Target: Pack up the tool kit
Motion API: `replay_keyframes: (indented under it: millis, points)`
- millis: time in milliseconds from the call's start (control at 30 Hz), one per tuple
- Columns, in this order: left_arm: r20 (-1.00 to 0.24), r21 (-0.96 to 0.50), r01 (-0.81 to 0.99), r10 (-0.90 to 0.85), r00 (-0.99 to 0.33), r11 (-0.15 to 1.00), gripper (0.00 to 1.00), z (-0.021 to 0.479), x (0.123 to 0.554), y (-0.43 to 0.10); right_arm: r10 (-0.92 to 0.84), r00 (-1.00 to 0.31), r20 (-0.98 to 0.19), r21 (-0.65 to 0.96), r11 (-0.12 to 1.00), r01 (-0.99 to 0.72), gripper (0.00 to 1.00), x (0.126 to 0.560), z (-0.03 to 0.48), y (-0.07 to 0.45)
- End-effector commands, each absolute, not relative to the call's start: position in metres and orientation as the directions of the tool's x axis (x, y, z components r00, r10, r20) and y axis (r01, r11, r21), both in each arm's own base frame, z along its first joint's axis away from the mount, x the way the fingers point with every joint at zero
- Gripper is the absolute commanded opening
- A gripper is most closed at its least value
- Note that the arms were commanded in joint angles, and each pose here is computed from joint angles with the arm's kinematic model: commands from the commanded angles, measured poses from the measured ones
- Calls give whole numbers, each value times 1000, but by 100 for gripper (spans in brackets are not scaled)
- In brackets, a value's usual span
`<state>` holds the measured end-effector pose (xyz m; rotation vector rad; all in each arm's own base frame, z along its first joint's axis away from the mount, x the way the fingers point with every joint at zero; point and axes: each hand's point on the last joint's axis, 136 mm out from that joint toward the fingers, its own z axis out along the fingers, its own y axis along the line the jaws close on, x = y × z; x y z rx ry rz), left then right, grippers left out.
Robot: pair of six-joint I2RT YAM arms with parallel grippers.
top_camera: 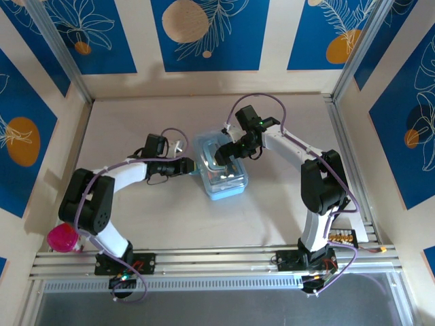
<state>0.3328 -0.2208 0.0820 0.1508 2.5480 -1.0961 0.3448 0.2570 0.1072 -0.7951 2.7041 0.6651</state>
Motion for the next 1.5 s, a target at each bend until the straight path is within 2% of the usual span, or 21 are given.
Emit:
replay_keyframes:
  millis: [0, 600, 900, 1467]
  points:
    - [-418, -693, 301, -25, -908, 656, 39, 106, 334, -230, -540, -842, -20, 523, 712, -469, 96, 265, 40, 265]
    - [-441, -712, 320, -44, -896, 625, 40, 118, 336, -234, -543, -840, -6, 531, 710, -463, 95, 261, 37, 264]
    - [-426, -680, 302, -23, -905, 668, 42, 110, 329, -225, -545, -838, -7, 532, 708, -464, 94, 260, 37, 265]
    - [-434, -679, 305, -30, -900, 668, 44, 112, 323, -220, -545, -838, -2, 534, 708, -462, 94, 259, 37, 264]
